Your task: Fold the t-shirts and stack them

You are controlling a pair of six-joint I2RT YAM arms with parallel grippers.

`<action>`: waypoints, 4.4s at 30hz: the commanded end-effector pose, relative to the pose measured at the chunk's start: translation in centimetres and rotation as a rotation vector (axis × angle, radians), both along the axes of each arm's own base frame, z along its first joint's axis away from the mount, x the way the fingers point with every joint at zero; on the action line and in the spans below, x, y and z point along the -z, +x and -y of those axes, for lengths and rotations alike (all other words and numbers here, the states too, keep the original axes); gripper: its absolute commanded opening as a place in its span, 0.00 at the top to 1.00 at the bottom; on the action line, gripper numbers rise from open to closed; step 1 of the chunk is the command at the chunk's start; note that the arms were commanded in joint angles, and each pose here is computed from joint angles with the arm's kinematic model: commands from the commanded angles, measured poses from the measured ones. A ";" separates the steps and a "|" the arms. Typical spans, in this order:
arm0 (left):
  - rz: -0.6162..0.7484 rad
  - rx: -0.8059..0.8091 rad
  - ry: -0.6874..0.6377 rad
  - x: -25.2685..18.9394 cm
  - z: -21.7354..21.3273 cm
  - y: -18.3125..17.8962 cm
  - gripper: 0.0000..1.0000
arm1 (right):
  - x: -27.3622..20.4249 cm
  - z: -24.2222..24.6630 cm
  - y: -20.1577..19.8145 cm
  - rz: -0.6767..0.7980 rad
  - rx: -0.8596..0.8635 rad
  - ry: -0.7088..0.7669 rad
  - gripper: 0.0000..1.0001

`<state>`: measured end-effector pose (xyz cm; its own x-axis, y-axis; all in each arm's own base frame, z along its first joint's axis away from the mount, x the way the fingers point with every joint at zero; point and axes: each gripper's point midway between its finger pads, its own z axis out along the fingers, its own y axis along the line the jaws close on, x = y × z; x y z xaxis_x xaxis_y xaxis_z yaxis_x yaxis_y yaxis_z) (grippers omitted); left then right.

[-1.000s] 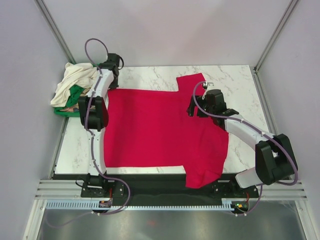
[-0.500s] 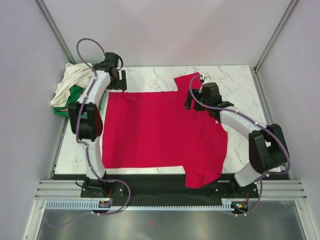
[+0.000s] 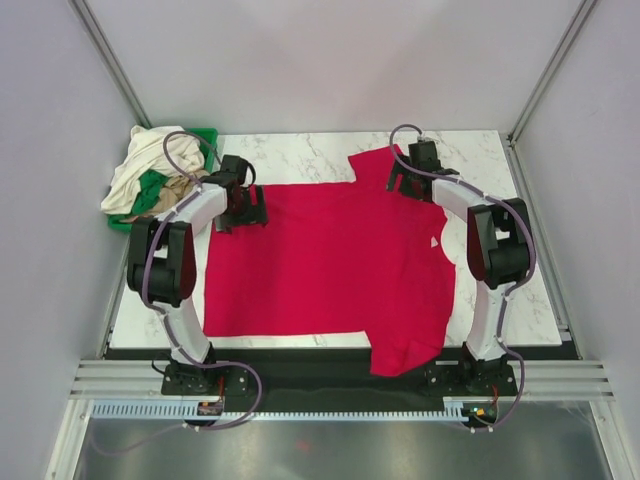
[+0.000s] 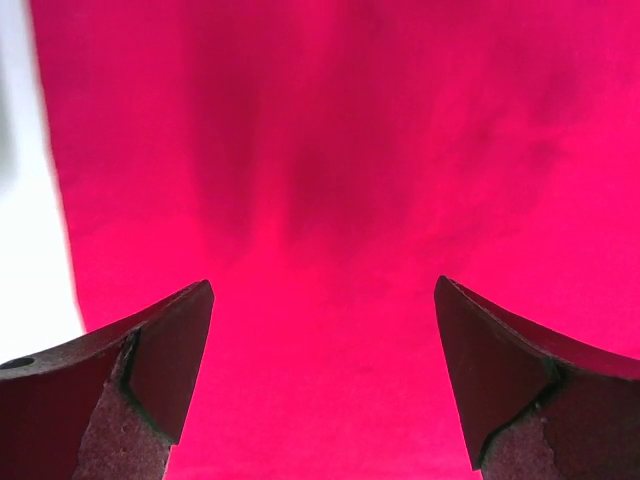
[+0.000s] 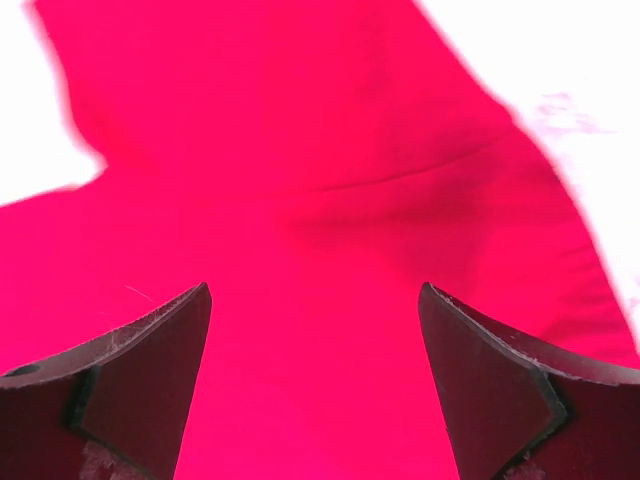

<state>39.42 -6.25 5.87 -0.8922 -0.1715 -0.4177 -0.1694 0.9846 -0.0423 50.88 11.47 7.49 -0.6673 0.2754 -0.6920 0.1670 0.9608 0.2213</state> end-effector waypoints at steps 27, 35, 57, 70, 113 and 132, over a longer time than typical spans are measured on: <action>0.253 0.074 -0.185 -4.8 4.2 20.9 0.00 | 1.3 6.4 16.5 0.092 0.216 0.235 0.03; 0.391 -0.012 -0.145 -15.6 2.5 16.3 0.00 | -6.5 5.6 15.2 0.206 0.143 0.256 0.02; 0.224 -0.307 -0.252 -0.7 -1.1 -9.1 0.19 | -0.5 -5.0 -23.2 -0.046 0.021 -0.018 0.09; 0.225 -0.620 -0.195 2.6 -6.8 -13.3 0.23 | -1.5 -0.6 -27.7 -0.009 0.133 -0.049 0.13; 0.255 -0.492 -0.273 2.9 -5.0 -11.7 0.98 | 4.4 -1.7 -32.8 -0.198 0.090 -0.025 1.00; 0.350 -0.420 -0.243 -3.2 -3.9 -10.8 0.98 | -7.1 1.1 -27.5 0.140 0.246 -0.056 1.00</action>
<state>27.28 -3.10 6.15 -0.5770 -0.6327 -0.5164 -0.4956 0.7738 -0.3944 20.95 10.79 10.62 -0.5892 0.3654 -0.7207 0.3434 0.9206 0.1859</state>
